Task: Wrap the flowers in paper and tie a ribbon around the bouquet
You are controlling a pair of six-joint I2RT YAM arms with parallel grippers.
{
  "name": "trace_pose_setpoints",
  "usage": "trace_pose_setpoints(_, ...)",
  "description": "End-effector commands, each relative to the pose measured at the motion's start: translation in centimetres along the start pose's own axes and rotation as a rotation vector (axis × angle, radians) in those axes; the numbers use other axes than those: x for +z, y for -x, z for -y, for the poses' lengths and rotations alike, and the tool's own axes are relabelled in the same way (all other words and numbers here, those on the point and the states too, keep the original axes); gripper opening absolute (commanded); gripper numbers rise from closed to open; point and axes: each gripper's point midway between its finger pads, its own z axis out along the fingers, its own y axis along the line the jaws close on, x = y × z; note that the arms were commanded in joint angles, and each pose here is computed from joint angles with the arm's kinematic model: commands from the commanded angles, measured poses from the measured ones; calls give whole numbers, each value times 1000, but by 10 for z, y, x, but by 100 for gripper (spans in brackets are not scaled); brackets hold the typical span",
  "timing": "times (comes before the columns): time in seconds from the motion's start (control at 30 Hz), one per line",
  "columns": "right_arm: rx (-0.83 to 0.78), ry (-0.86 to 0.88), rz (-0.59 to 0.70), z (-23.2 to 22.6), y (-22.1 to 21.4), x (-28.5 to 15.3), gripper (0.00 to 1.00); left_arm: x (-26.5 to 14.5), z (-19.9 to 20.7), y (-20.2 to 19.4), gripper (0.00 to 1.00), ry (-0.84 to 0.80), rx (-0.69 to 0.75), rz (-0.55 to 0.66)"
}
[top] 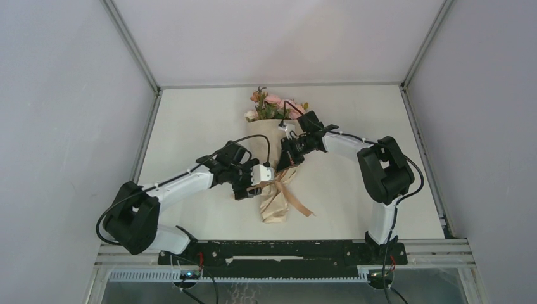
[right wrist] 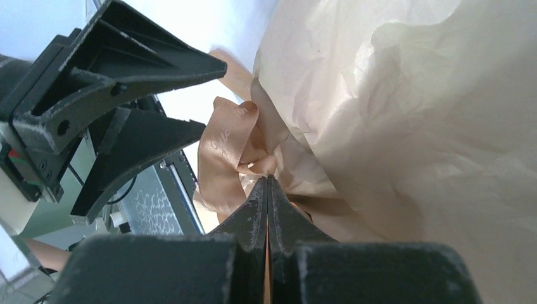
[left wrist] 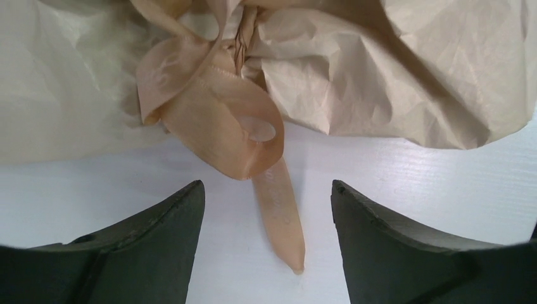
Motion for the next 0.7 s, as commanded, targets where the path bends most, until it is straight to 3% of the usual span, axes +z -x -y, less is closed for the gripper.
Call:
trace_pose_setpoints(0.0,-56,10,45,-12,11,-9,0,-8,-13,34,78,43,-12,73)
trace_pose_setpoints(0.4,-60,18,63,-12,10,-13,0,11,-27,34,75,97,-73,-28)
trace_pose_setpoints(0.53,-61,22,64,-11,9,-13,0,17,-25,32,58,101,-61,-61)
trace_pose_setpoints(0.67,-62,17,74,-10,11,-16,0,15,-23,33,23,98,-51,-52)
